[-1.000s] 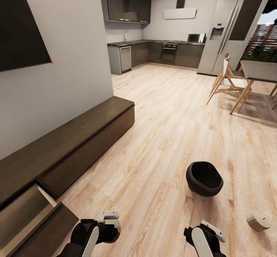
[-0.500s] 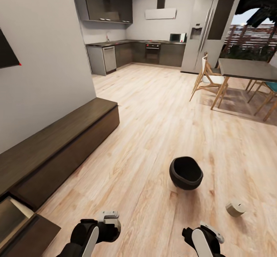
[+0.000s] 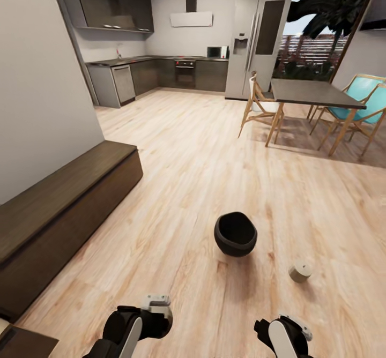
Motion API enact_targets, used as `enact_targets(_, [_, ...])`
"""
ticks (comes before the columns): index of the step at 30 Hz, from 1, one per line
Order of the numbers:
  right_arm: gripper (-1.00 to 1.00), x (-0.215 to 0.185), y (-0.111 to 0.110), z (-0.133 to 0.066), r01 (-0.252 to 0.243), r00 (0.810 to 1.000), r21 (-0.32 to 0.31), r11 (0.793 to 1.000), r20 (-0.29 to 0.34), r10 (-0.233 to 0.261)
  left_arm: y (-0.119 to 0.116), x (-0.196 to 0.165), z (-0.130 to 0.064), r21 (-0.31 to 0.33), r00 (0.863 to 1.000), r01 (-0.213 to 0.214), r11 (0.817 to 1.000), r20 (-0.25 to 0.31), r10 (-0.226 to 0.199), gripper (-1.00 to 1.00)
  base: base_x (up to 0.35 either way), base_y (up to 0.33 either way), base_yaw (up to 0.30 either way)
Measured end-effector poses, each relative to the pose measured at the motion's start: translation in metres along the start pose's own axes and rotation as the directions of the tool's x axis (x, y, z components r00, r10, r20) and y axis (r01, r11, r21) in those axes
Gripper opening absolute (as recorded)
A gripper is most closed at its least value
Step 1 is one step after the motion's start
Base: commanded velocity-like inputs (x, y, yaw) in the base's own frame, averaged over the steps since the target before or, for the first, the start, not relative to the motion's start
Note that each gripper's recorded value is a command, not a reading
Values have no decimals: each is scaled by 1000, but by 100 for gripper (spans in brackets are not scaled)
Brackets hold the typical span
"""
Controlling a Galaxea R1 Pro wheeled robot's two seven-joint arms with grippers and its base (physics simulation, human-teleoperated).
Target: Place each of the two pumpkins and all three candles from the living room inside a cabinet in the living room (use any cabinet), then make sure every cabinet is closed, and position the cauldron so it is next to a table in the living room.
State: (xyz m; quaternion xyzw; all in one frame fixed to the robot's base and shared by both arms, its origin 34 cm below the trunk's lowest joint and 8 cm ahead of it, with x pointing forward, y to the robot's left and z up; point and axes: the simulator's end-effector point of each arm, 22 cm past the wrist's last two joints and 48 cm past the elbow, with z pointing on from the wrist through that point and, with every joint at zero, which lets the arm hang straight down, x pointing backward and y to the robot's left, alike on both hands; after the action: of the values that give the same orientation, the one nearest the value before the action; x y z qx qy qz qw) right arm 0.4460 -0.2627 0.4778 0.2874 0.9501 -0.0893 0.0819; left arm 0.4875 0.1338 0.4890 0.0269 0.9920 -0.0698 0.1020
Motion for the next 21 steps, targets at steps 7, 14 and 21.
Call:
enact_targets(7, [100, 3, 0, 4, 7, 1000, -9, 1000, -9, -7, -1, 0, 0, -3, 1000, -10, 1000, 3, 10, -100, 128, -185, -290])
enact_targets(14, [100, 4, -1, 5, 7, 1000, -8, 1000, -11, -7, -2, 0, 0, -2, 1000, -9, 1000, 3, 9, -100, 208, -188, -290])
enact_targets(21, [100, 4, 0, 5, 10, 1000, -6, 1000, -10, -10, -1, 0, 0, -4, 1000, -10, 1000, 4, 10, -100, 287, -106, -242])
